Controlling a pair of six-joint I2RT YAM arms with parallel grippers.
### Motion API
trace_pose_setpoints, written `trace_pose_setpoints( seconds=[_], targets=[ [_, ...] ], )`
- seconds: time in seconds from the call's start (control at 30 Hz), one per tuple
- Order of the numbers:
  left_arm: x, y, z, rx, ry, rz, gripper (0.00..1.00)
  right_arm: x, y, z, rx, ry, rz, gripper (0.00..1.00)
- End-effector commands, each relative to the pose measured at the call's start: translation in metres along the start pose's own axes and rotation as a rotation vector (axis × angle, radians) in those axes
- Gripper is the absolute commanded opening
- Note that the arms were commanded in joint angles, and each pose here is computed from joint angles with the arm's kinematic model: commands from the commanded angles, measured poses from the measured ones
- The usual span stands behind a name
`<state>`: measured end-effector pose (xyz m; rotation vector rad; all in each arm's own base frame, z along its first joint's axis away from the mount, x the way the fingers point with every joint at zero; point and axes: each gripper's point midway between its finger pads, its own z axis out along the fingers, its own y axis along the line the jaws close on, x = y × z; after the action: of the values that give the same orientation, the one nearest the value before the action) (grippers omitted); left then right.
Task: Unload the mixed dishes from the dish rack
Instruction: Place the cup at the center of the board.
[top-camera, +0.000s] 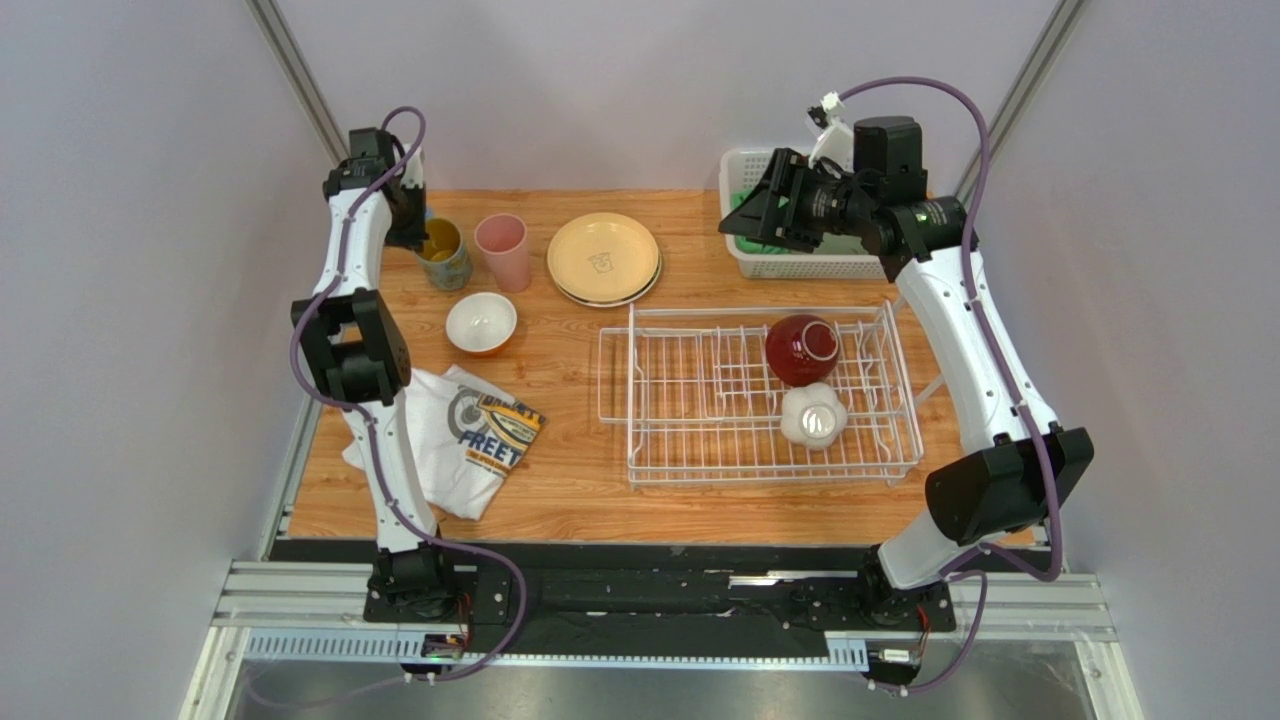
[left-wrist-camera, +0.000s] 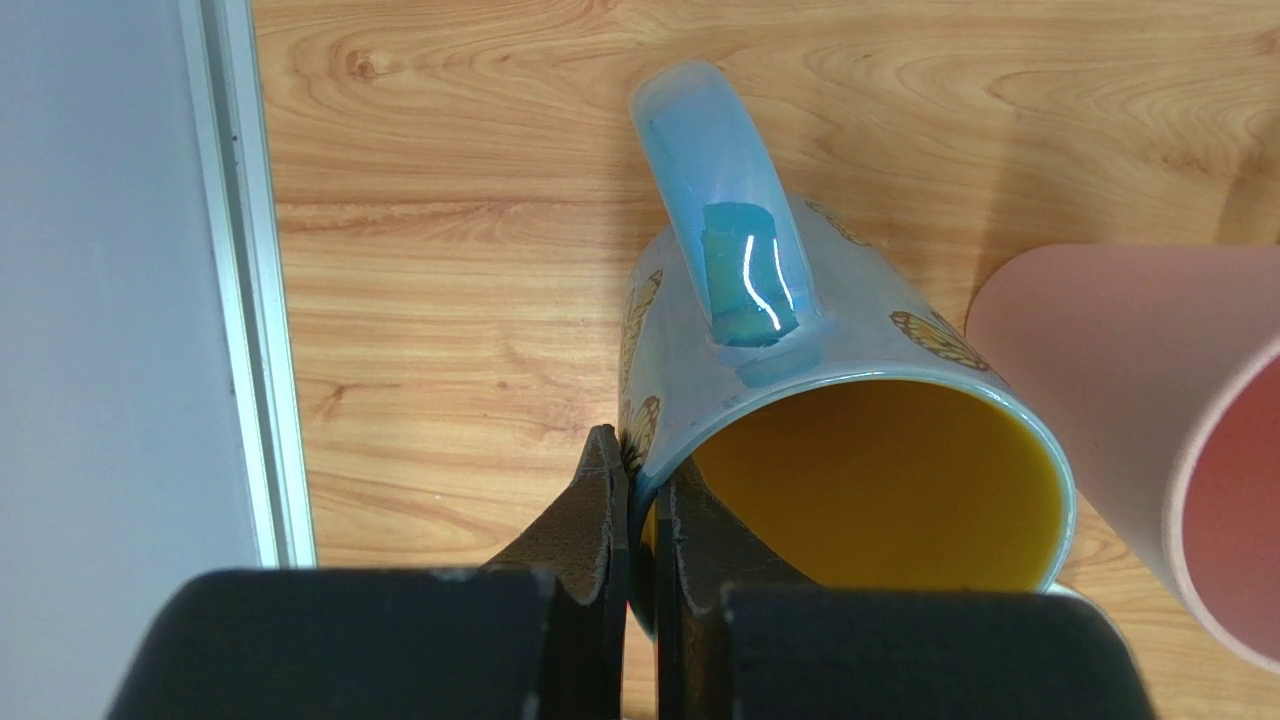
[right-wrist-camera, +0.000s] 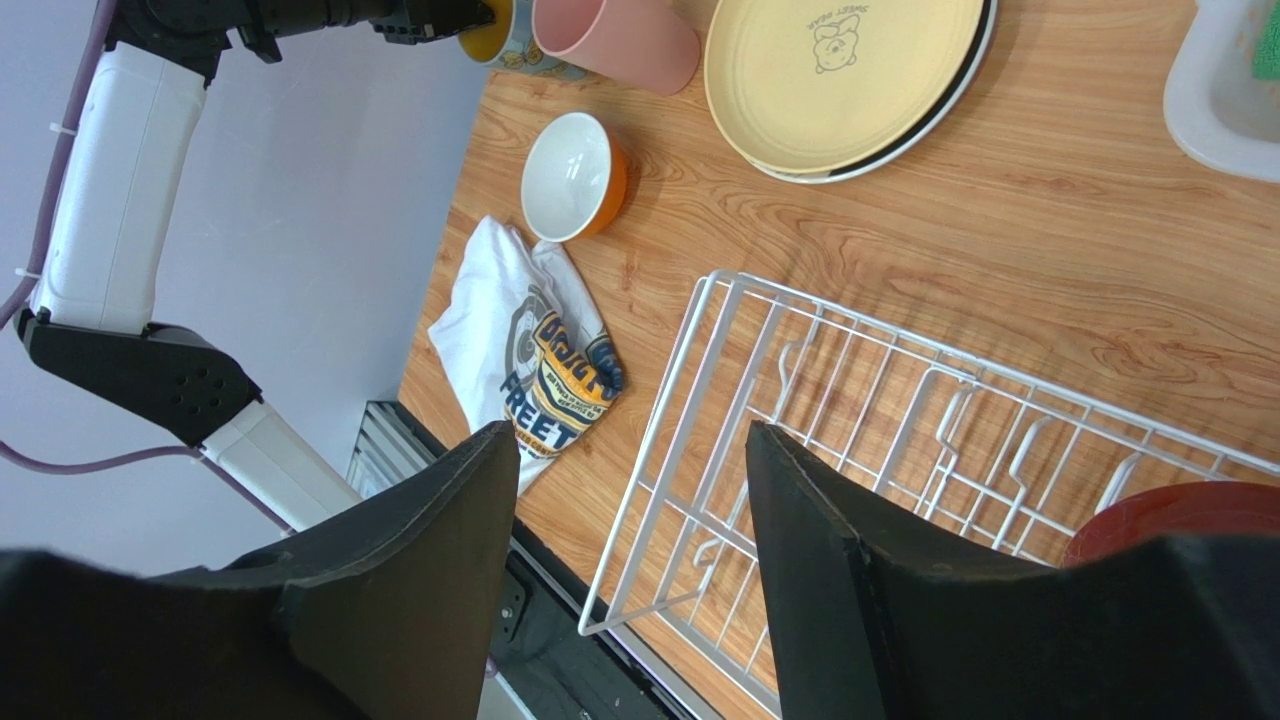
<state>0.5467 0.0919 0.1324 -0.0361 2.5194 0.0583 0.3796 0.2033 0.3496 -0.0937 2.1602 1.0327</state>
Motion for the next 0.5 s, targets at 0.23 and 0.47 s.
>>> trace_pose_setpoints(
  seconds=[0.23,0.47],
  targets=[
    [-0.037,0.007,-0.012,0.015,-0.114,-0.035,0.00,-0.007,0.000,-0.001,-0.019,-0.025,-0.030,0.60],
    [-0.033,0.007,-0.009,0.023,-0.103,-0.041,0.00,-0.008,0.001,-0.001,-0.019,-0.026,-0.029,0.60]
  ],
)
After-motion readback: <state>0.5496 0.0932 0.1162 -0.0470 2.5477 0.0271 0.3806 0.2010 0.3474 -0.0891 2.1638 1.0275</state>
